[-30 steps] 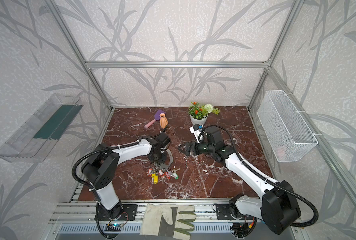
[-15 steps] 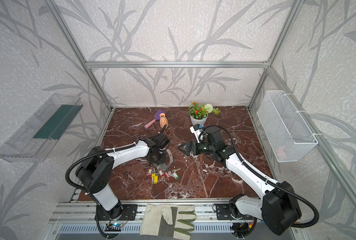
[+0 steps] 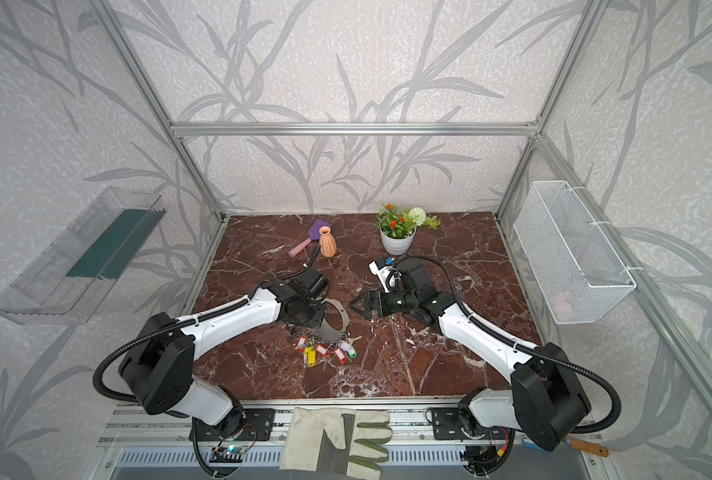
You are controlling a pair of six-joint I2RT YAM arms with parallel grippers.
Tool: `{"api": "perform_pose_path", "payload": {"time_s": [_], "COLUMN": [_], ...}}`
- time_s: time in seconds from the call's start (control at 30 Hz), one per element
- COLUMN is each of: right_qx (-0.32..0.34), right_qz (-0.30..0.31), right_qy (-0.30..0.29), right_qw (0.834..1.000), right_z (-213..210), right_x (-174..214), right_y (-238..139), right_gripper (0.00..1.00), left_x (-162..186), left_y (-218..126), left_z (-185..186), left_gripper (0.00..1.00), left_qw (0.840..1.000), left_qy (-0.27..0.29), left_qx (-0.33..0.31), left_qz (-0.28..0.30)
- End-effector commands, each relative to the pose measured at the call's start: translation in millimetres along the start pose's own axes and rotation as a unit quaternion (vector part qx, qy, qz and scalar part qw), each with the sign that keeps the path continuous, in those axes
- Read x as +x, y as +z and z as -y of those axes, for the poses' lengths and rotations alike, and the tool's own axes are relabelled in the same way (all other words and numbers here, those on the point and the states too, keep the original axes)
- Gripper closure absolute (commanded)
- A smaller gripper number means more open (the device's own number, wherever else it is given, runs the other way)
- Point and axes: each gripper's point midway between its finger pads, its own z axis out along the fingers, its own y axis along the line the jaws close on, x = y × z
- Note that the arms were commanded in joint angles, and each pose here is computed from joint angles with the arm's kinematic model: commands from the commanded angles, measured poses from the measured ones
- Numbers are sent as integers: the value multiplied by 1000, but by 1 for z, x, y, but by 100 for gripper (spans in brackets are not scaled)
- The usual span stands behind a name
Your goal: Put the keys on the keyring
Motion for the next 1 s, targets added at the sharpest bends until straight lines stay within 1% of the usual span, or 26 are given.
{"api": "perform_pose_path", "payload": {"time_s": [0.0, 0.13, 0.23, 0.27, 0.33, 0.4, 0.47, 0.53, 0.63, 0.77, 0.93, 0.97], "right_qx": [8, -16, -38, -44, -55, -59, -50, -45, -48, -19, 3, -4], "right_qz": [-34, -50, -38, -34, -24, 2, 23, 44, 73, 94, 129, 124], "right_qy": [-44, -71, -92, -89, -76, -73, -76, -68, -62, -89, -105, -115], "right_qw": [998, 996, 994, 994, 995, 996, 996, 996, 994, 991, 986, 986], "right_z": [-3, -13, -23, -23, -24, -25, -23, -19, -18, -20, -13, -21], "right_x": [15, 37, 46, 47, 47, 49, 54, 57, 61, 67, 60, 68], "right_y": [22, 48, 65, 70, 79, 88, 97, 105, 116, 127, 137, 141], "right_gripper": [8, 18, 23, 25, 33, 34, 34, 39, 42, 43, 46, 46], "left_x": [-6, -12, -13, -13, -13, -13, -14, -13, -12, -13, -12, -12], "left_y": [-5, -10, -13, -13, -12, -11, -10, -10, -11, -14, -14, -14], "left_z": [1, 5, 6, 5, 4, 4, 5, 5, 5, 4, 5, 5], "left_gripper": [100, 100, 100, 100, 100, 100, 100, 100, 100, 100, 100, 100], "left_qw": [1000, 999, 999, 999, 999, 999, 999, 999, 999, 999, 999, 999], "left_qy": [-18, -29, -31, -32, -33, -34, -36, -36, -34, -34, -33, -32], "left_qx": [5, 17, 21, 20, 18, 18, 20, 21, 21, 25, 31, 32], "left_qz": [18, 26, 27, 26, 23, 22, 20, 18, 16, 16, 12, 11]}}
